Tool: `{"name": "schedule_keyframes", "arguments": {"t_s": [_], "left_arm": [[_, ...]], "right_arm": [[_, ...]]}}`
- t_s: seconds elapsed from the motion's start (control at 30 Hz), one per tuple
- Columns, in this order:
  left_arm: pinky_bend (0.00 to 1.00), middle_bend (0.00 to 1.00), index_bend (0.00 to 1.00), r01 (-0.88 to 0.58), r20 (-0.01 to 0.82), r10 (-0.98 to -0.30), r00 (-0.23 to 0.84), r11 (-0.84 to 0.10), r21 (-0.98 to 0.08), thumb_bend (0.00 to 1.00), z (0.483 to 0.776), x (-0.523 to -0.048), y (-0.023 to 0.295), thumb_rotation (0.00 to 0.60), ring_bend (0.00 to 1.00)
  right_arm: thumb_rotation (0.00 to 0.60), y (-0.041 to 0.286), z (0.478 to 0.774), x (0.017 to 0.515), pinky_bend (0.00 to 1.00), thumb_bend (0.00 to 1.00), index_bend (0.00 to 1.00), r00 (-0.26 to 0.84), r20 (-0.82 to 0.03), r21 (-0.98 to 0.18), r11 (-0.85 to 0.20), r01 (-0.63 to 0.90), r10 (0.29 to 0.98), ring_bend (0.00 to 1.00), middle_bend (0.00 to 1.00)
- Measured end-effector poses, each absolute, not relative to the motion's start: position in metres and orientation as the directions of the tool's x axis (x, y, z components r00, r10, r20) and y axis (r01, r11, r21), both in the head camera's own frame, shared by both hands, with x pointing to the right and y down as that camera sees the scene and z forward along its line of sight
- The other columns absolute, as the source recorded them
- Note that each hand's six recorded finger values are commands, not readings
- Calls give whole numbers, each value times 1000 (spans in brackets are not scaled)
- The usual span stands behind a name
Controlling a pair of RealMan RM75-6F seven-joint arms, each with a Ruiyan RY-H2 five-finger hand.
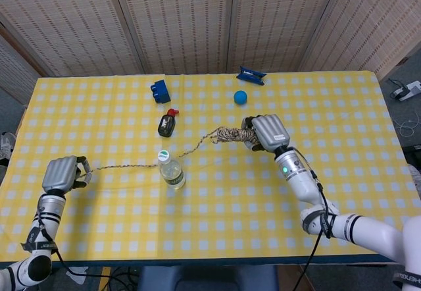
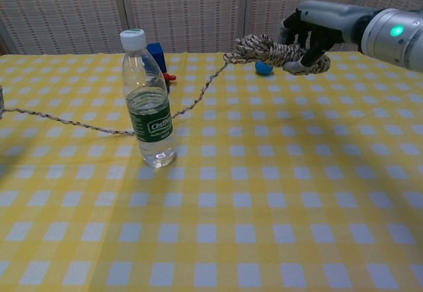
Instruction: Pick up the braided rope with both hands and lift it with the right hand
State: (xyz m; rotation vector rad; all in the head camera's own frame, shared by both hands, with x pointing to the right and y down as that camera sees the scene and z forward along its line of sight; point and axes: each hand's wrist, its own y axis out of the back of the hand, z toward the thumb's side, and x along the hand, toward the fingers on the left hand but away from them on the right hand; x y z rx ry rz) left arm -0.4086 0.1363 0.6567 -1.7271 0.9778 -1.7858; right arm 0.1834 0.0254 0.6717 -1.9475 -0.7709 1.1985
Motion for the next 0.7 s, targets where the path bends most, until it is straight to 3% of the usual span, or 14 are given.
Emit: {"name": "schedule_keyframes", "arguments": {"t_s": [0.43, 0.7], "left_arm": [[1000, 1000, 742, -276, 388, -916, -101, -349, -895, 397, 580, -443, 70, 600, 1000], [1000, 1000, 741, -332, 239, -971, 6, -228, -915, 397, 537, -429, 50, 600, 1000]], "right_arm": [[600, 4, 628, 110, 492, 474, 665, 477, -330, -842, -483, 242, 814, 466, 618], [600, -3, 615, 70, 492, 478, 670, 502, -285, -837, -468, 284, 816, 467, 621]]}}
